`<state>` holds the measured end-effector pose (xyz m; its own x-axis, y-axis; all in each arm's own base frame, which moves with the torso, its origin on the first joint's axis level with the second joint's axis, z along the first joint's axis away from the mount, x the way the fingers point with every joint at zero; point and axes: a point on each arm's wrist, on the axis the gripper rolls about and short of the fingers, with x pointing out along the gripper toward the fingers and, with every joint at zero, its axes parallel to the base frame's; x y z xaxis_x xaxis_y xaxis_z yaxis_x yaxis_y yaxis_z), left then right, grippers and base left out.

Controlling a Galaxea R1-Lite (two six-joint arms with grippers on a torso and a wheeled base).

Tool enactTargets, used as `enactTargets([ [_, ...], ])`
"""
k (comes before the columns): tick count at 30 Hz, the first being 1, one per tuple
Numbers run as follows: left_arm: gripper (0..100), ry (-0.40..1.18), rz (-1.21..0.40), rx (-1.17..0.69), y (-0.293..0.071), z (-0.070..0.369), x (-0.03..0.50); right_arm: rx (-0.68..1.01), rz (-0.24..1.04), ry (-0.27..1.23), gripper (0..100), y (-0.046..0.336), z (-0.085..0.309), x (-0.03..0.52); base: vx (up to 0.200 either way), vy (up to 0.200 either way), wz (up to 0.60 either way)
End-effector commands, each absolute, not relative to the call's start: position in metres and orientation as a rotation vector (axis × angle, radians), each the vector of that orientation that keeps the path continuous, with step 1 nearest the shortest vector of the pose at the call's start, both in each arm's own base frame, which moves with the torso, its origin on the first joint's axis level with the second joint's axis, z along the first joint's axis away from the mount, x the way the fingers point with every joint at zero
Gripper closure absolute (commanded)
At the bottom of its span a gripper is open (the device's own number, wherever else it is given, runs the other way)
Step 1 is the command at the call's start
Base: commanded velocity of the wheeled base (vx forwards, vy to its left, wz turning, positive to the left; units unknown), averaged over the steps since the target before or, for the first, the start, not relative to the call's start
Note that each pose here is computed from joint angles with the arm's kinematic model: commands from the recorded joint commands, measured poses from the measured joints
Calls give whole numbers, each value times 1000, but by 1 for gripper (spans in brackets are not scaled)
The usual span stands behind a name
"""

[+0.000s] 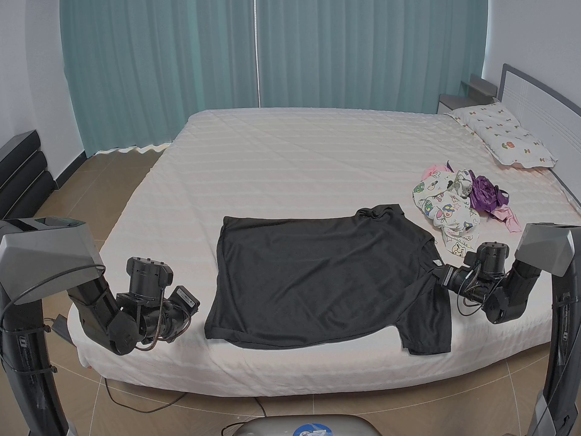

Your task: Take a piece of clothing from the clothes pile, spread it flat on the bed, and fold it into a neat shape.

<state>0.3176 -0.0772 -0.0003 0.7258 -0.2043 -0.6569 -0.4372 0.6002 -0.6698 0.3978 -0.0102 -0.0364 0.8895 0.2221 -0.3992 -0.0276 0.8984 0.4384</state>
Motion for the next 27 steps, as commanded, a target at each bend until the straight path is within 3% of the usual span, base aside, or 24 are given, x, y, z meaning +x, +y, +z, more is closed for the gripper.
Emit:
enactTargets([
  [1, 100, 789, 143, -941, -77, -2, 317, 437, 139, 461, 100, -8, -44, 401, 0, 0, 0],
  [5, 100, 804, 132, -928, -82, -2, 313, 438, 140, 461, 100, -7, -47, 402, 0, 0, 0],
  [6, 100, 810, 128, -924, -84, -2, 312, 440, 141, 462, 0, -7, -47, 402, 0, 0, 0],
  [7, 0, 817, 122, -916, -86, -3, 311, 446, 138, 464, 0, -7, -47, 401, 0, 0, 0],
  [21, 0, 885, 60, -776, -114, -15, 303, 508, 106, 462, 0, -15, -35, 391, 0, 0, 0],
  [27, 0, 906, 133, -721, -124, -21, 314, 529, 77, 469, 0, -28, -28, 378, 0, 0, 0],
])
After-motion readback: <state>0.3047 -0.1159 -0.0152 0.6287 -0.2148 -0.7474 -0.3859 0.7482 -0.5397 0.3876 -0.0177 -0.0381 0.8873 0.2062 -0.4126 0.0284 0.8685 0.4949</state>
